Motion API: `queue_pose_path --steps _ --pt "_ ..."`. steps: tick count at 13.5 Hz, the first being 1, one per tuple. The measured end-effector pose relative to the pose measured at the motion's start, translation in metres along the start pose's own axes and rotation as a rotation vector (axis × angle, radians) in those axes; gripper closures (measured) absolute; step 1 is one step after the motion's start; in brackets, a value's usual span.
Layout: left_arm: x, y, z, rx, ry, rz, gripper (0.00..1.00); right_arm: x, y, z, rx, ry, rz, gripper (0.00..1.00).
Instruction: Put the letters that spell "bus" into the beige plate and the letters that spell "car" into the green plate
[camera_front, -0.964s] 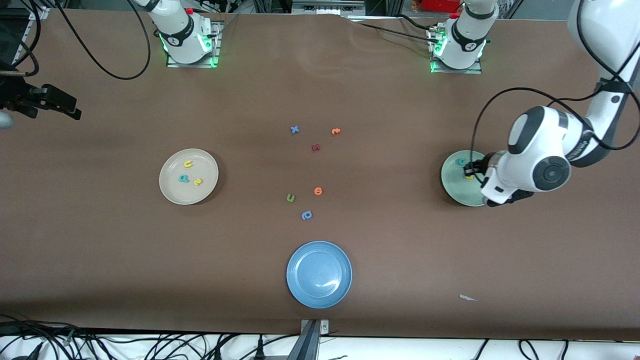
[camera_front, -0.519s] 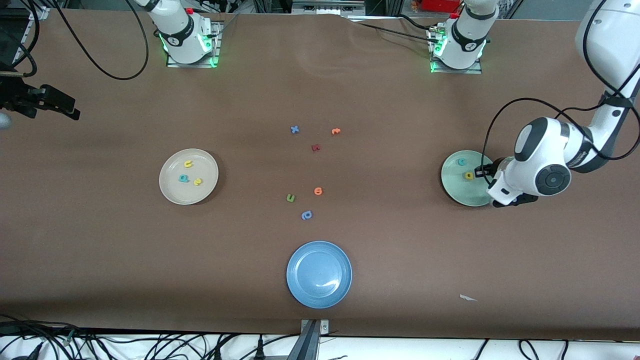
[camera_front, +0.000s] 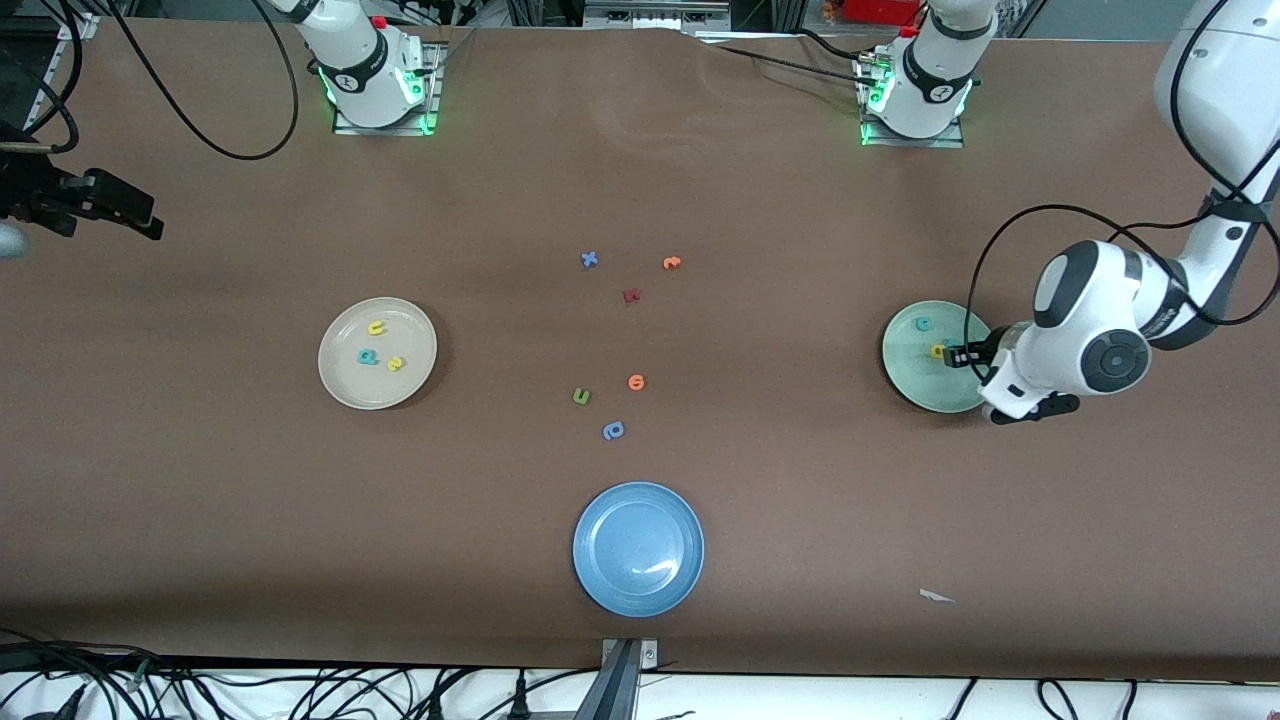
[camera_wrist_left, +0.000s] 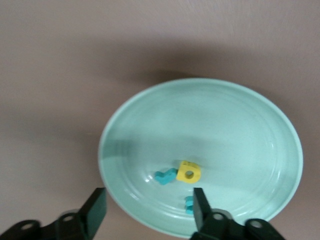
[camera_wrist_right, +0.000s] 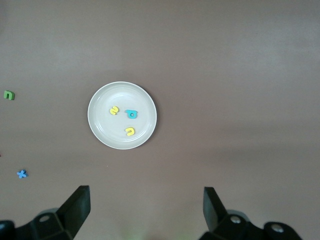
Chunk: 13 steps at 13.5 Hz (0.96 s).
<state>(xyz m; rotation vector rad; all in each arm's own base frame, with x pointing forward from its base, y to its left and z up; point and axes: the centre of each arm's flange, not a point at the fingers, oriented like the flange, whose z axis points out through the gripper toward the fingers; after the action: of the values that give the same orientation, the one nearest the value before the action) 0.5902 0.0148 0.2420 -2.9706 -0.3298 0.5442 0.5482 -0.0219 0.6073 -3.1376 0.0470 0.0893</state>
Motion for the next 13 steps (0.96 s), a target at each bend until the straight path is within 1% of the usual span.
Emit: queue_pose_path --steps 2,5,7,9,11,13 --pt "-0.004 -0.007 -0.043 0.031 0.013 -0.018 0.00 0.000 0.001 0.000 0.000 0.000 0.001 0.00" --pt "-0.013 -0.006 -0.115 0.045 0.041 -0.032 0.00 0.000 0.001 0.000 0.000 -0.001 0.001 0.00" --pt "-0.019 -0.012 -0.166 0.012 0.056 -0.057 0.00 0.000 0.001 0.000 0.000 -0.001 0.001 0.00" --pt "-0.025 -0.025 -0.214 -0.045 0.084 -0.088 0.00 0.000 0.001 0.000 0.000 -0.001 0.001 0.00" --pt "-0.031 -0.037 -0.248 -0.073 0.114 -0.101 0.00 0.000 0.001 0.000 0.000 -0.001 0.002 0.00" --pt "-0.038 -0.037 -0.265 -0.062 0.113 -0.038 0.00 0.000 0.001 0.000 0.000 -0.001 0.001 0.00"
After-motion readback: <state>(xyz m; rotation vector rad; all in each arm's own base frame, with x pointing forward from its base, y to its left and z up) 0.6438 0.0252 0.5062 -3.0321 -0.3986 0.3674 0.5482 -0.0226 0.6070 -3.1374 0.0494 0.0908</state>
